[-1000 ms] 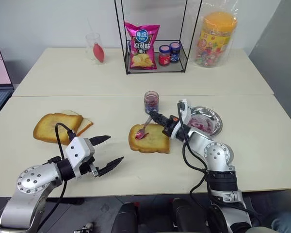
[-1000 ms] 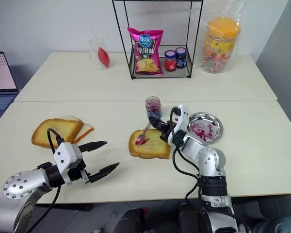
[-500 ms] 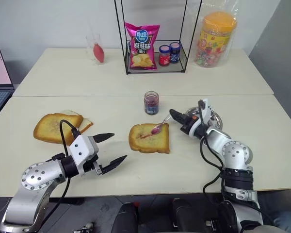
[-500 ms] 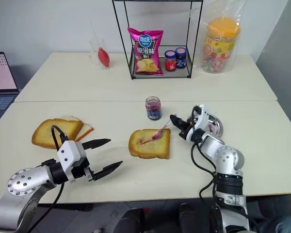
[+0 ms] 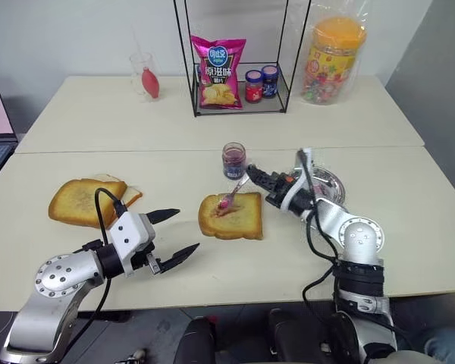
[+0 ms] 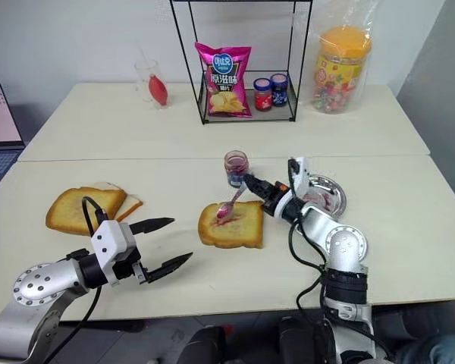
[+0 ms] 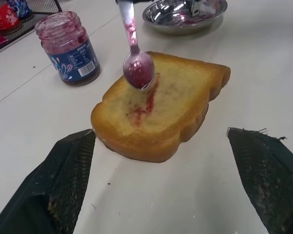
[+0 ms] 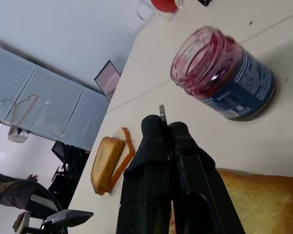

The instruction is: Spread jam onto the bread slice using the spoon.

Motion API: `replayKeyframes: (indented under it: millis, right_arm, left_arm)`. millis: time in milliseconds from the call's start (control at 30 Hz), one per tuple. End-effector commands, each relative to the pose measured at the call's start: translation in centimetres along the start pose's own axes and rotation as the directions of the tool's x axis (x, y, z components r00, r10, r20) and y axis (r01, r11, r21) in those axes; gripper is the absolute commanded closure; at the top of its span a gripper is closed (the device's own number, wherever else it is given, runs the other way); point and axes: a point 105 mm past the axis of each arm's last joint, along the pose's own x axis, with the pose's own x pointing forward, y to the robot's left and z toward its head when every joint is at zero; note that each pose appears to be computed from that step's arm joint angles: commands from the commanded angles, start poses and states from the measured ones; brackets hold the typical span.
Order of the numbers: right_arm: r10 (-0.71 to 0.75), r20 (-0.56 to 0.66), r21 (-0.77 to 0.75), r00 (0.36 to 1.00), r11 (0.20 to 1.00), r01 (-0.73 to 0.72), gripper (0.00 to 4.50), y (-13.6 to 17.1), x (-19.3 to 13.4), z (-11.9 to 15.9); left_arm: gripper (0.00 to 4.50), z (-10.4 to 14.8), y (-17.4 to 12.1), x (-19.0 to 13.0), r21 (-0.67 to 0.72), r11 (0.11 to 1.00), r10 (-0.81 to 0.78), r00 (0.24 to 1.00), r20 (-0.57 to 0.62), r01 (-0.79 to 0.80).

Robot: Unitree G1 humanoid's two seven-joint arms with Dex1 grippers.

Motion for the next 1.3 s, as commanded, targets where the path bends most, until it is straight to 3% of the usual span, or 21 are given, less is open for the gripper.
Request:
replayKeyframes:
  millis: [33,267,467,867,1100,1300]
  right_arm:
    - [-0.009,0.002,-0.041,1.0,0.999,0.01,4.43,-0.4,0.2,-0.1]
    - [-0.11,0.04,-0.037,0.993,0.993,0.112,4.43,-3.4,-2.6,1.4]
    - [-0.15,0.054,-0.061,0.987,0.986,0.153,4.43,-4.1,-4.6,2.3]
    - [0.039,0.17,-0.121,0.985,0.993,-0.018,4.43,1.4,-5.1,7.0]
    - [0.096,0.274,-0.178,0.957,0.983,-0.047,4.43,2.7,-7.3,10.0]
    - [0.038,0.37,-0.211,0.928,0.976,0.045,4.43,0.6,-10.7,11.8]
  left_arm:
    - [0.0,0.9,-0.2,0.2,0.041,0.999,-0.009,1.0,0.021,0.008]
    - [0.0,0.9,-0.5,0.3,0.043,0.999,-0.012,1.0,0.022,0.011]
    - [0.0,1.0,-0.6,0.6,0.043,0.999,-0.02,0.999,0.028,0.019]
    - [0.0,1.7,0.5,-0.3,0.041,0.999,0.024,0.999,0.032,-0.025]
    - [0.0,6.2,-0.1,0.9,0.016,0.992,-0.129,0.987,0.098,0.128]
    - [0.0,7.8,-2.3,2.2,0.036,0.959,-0.284,0.957,0.061,0.283]
